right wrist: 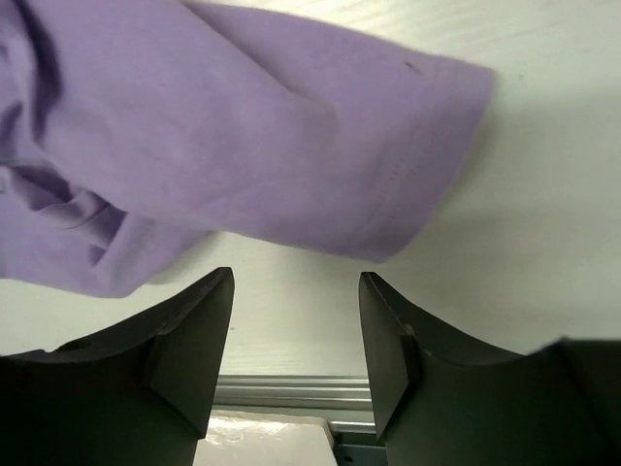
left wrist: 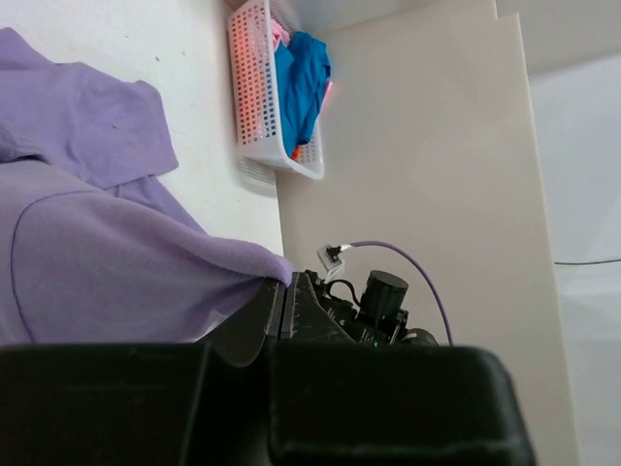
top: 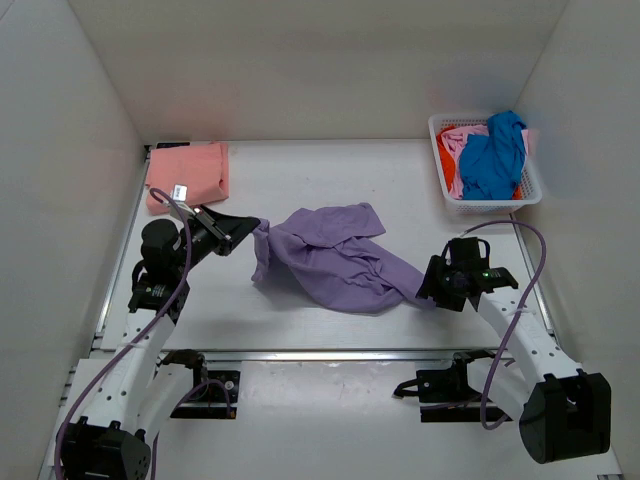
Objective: Fold and stack the t-shirts
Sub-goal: Flatten out the tshirt
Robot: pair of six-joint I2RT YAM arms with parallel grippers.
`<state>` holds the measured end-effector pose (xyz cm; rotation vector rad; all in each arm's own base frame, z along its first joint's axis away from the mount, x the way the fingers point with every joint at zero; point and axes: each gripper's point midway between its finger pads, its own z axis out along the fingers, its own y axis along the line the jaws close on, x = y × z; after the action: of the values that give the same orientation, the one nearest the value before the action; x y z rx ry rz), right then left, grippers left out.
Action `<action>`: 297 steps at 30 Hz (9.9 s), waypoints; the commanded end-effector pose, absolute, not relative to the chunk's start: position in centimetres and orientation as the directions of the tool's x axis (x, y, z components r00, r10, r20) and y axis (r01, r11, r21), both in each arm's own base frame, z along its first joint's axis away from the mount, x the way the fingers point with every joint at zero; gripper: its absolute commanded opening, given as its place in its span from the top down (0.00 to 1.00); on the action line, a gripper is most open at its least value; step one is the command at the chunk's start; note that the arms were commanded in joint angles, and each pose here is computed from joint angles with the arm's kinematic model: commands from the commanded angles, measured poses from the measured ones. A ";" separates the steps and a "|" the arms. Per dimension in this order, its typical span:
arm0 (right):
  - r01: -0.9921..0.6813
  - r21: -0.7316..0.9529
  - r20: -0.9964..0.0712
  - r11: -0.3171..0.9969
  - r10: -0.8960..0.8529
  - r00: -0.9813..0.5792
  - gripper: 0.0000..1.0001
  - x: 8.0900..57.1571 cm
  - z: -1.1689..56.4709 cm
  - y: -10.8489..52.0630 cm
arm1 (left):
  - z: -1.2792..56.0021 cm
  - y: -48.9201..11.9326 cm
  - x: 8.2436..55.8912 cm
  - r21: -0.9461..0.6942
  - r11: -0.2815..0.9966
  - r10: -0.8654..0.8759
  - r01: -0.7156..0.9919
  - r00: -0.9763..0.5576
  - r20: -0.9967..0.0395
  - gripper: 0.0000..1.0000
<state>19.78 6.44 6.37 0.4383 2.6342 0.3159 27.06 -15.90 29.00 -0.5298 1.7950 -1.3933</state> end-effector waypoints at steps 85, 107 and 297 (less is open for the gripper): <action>-0.288 0.099 -0.121 0.953 -0.276 -0.954 1.00 11.8 -1.1 24.9 | 28.6 -6.5 30.7 -0.656 0.754 -0.626 -0.021 -0.323 -0.710 1.00; -0.469 0.343 -0.923 0.814 0.201 -0.327 1.00 24.1 49.0 12.0 | 61.8 -4.0 25.2 -0.422 0.880 -0.472 0.219 0.288 -0.833 1.00; 0.314 0.437 -0.094 0.843 0.390 -0.916 1.00 21.1 6.0 3.3 | 18.6 -6.3 22.3 -0.502 0.851 -0.487 -0.154 -0.586 -0.647 1.00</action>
<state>20.92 3.09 5.20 0.5491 2.8525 0.5948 21.95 -6.55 15.45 -0.5005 2.2465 -0.5275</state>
